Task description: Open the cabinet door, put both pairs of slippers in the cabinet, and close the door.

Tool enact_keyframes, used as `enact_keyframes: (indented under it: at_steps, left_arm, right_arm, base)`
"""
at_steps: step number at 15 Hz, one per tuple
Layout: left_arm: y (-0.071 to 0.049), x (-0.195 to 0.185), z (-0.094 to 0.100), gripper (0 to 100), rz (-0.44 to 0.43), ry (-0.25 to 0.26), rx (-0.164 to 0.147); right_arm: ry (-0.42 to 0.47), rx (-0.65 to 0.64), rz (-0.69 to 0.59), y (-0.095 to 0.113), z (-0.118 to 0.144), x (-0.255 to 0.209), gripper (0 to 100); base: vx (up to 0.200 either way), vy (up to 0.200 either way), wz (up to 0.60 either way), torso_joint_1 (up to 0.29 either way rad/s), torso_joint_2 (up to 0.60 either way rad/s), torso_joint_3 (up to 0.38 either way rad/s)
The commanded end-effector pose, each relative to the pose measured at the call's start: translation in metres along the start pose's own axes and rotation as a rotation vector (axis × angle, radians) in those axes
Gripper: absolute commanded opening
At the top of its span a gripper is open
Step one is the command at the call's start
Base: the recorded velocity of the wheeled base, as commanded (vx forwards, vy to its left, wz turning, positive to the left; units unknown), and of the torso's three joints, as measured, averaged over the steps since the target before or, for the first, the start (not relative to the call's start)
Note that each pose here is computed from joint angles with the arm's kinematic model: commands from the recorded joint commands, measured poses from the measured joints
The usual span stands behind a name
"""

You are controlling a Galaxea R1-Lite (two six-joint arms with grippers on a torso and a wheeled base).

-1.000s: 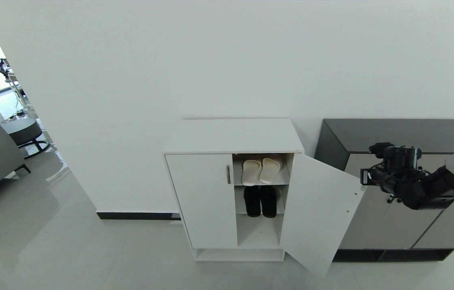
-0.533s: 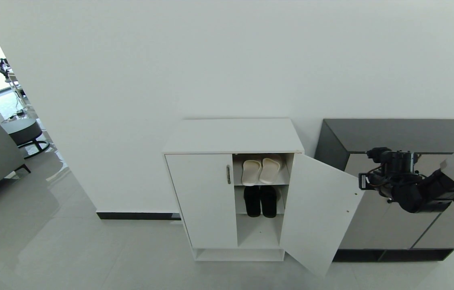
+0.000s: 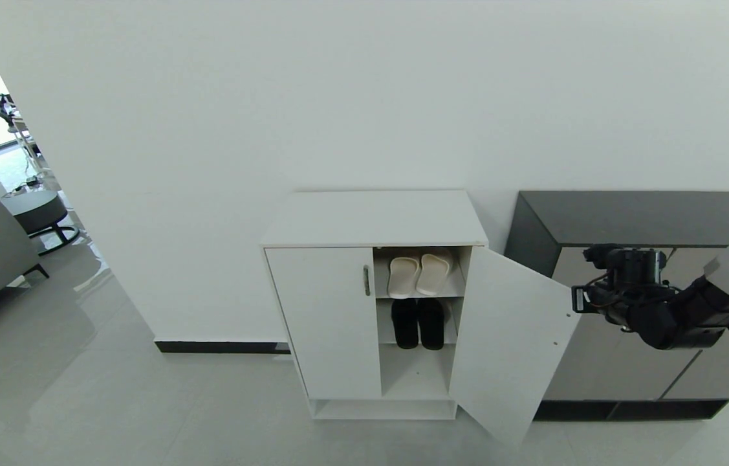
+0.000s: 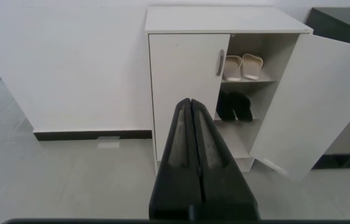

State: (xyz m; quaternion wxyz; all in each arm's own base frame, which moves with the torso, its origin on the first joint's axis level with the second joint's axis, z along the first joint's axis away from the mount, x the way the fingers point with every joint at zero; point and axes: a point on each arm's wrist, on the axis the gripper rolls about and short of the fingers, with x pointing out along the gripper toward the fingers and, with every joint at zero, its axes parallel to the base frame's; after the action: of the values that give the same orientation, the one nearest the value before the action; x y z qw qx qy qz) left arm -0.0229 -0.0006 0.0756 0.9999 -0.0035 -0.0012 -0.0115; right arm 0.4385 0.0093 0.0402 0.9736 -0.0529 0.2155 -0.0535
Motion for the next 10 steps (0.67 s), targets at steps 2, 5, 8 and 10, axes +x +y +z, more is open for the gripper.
enact_keyframes:
  at_steps: [2,5,8,10]
  left_arm:
    - [0.0,0.0,0.0,0,0.0,0.001,-0.001]
    - [0.0,0.0,0.0,0,0.0,0.001,-0.001]
    - [0.0,0.0,0.0,0,0.0,0.001,-0.001]
    - [0.0,0.0,0.0,0,0.0,0.001,-0.001]
  right_arm:
    - [-0.061,-0.033,0.148,0.032,0.028,-0.061,0]
    - [-0.071,-0.041,0.165,0.038,0.031,-0.072,0]
    - [-0.021,-0.039,0.134,0.028,0.016,-0.057,0]
    - [0.0,-0.035,0.117,0.022,0.009,-0.049,0]
  base:
    - [0.0,0.0,0.0,0.0,0.0,0.0]
    - [0.0,0.0,0.0,0.0,0.0,0.0]
    - [0.0,0.0,0.0,0.0,0.0,0.0]
    - [0.0,0.0,0.0,0.0,0.0,0.0]
